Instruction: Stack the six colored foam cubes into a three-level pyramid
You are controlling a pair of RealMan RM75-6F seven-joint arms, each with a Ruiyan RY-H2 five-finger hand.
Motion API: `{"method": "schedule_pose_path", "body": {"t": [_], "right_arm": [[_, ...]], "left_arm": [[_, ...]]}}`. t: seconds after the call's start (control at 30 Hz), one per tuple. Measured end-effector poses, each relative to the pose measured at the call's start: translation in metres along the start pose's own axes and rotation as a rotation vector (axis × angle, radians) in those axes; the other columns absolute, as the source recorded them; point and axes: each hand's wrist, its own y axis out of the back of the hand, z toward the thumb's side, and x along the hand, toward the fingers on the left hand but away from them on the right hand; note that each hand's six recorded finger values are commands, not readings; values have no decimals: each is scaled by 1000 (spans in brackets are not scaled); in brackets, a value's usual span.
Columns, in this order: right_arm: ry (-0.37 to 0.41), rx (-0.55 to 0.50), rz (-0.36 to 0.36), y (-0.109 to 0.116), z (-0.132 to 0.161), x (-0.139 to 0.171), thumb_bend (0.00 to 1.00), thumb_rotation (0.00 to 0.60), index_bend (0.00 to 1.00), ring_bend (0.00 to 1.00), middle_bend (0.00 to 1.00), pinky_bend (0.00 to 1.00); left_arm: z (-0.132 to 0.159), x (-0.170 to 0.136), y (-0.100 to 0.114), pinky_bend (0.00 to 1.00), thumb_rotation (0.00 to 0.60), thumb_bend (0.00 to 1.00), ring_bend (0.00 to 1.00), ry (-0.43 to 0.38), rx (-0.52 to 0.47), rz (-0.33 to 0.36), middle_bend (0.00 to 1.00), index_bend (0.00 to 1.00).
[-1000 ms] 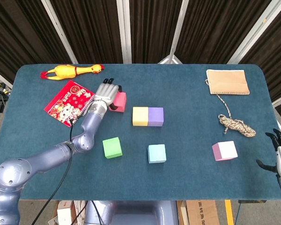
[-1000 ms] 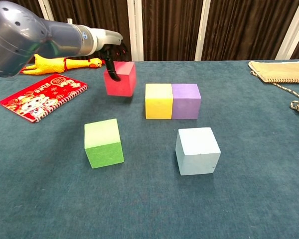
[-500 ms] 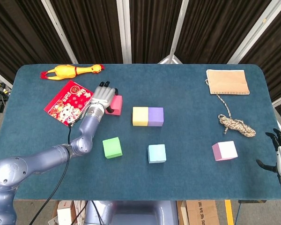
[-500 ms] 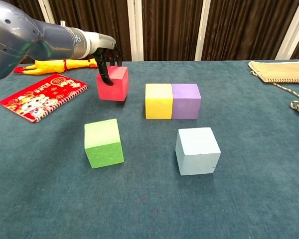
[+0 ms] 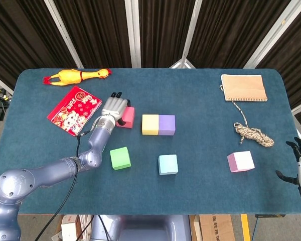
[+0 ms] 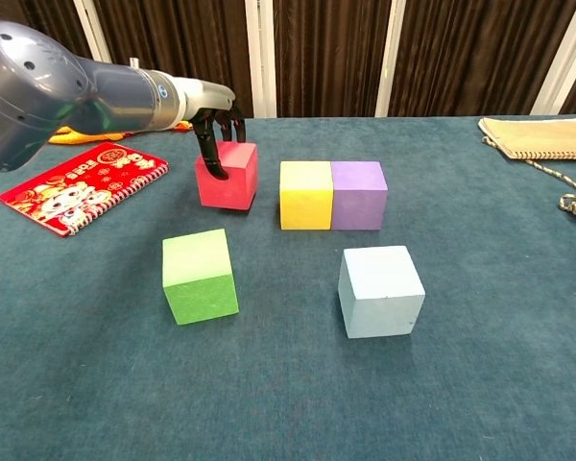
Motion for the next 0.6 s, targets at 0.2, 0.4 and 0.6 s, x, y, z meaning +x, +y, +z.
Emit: {"method": "schedule_pose_path", "body": {"t": [0.2,0.4,0.6], "right_arm": [[0,-1,0,0,0,0,181,600,182,76,99,19],[-6,-1,-3,1,-2,-1,180,600,182,76,99,19],[-7,-6,-8,2,-2,0,181,600,182,76,99,19]], "left_arm": [[4,1,-5,0,600,394,0,-8,-22,-10,377,353],[8,1,-7,0,600,394,0,-14,-17,-13,377,353],[13,-1,-6,0,600,393,0,-22,-19,-1,377,353]]}}
